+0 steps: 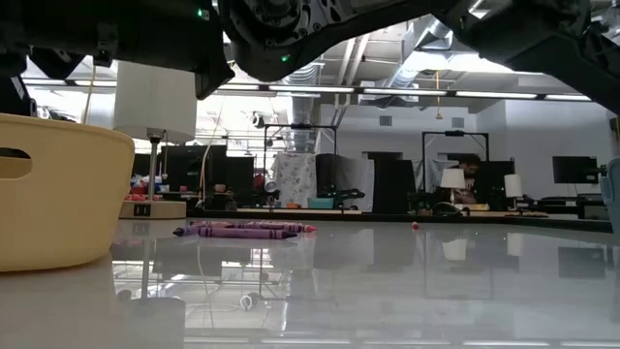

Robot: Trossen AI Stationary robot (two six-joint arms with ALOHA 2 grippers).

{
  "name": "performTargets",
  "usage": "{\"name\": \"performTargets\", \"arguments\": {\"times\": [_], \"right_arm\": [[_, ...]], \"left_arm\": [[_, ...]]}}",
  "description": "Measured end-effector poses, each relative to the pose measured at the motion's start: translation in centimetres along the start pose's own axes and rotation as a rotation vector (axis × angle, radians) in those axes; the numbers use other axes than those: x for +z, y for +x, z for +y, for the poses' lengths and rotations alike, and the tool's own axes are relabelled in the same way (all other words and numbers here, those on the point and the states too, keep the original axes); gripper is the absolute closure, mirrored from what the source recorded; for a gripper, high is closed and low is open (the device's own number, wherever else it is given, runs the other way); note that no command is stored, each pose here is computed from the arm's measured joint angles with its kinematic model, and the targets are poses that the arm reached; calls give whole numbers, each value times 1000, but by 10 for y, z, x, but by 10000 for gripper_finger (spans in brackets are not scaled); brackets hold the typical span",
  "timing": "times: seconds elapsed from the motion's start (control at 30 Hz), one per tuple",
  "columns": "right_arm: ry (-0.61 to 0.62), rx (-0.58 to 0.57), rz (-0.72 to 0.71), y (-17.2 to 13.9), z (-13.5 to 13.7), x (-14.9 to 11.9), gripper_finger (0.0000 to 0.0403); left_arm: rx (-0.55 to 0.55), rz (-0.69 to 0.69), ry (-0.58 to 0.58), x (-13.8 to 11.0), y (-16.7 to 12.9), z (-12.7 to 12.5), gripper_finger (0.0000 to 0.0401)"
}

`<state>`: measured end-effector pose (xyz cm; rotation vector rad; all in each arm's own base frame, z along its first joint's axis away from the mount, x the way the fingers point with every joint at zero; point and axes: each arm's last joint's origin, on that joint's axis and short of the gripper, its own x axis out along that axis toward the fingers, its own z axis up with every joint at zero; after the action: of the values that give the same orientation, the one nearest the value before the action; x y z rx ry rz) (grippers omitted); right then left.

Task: Sort crayons
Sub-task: Put the red crayon into the blue bin, then put the purple crayon into the white bin

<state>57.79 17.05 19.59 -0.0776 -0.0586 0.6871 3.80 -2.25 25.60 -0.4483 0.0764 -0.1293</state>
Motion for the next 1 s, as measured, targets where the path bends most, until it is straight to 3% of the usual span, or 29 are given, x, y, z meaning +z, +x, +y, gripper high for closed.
{"name": "performTargets", "arguments": {"times": [0.13,0.33,0.53,0.83,1.0], "right_arm": [[2,1,-11,1,1,-8,399],[129,22,-16,4,1,-38,399],[111,-7,-50,2,-4,-29,395],[154,-15,-9,3,-4,-35,344],[153,-17,-10,2,-4,-34,336]], "left_arm": [[0,1,-20,0,0,0,401],[2,3,-25,0,0,0,401],[1,4,-24,-1,0,0,401],[6,13,-11,-2,0,1,401],[7,16,-5,-2,0,1,401]]}}
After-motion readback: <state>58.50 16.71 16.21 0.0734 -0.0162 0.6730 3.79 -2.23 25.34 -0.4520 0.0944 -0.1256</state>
